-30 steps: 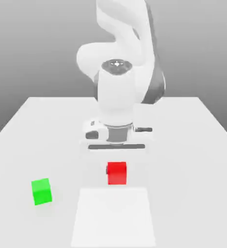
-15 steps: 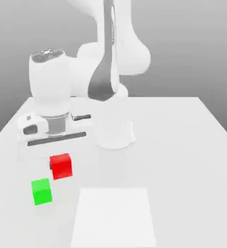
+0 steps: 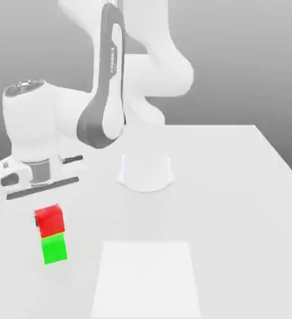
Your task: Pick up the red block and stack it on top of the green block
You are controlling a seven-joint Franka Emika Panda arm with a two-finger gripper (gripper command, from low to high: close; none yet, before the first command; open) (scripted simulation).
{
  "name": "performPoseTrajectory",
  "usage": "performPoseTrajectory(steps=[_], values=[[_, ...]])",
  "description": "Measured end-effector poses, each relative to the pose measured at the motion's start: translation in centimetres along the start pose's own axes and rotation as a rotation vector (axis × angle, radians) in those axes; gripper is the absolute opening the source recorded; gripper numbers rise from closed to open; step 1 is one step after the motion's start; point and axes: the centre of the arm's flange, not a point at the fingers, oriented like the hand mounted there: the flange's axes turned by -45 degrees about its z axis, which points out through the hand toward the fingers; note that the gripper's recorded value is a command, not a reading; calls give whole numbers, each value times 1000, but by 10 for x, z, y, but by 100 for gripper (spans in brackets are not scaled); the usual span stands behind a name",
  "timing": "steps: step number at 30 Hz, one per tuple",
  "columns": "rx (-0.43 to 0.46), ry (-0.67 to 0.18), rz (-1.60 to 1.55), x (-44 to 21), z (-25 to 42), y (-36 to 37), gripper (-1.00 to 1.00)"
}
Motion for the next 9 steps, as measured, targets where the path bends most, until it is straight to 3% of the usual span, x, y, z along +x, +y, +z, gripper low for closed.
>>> performPoseTrajectory(steps=[1, 2, 9], values=[[0, -2, 2, -1, 6, -1, -100], [0, -4, 3, -2, 10, -1, 100], [-1, -3, 3, -2, 10, -1, 100]])
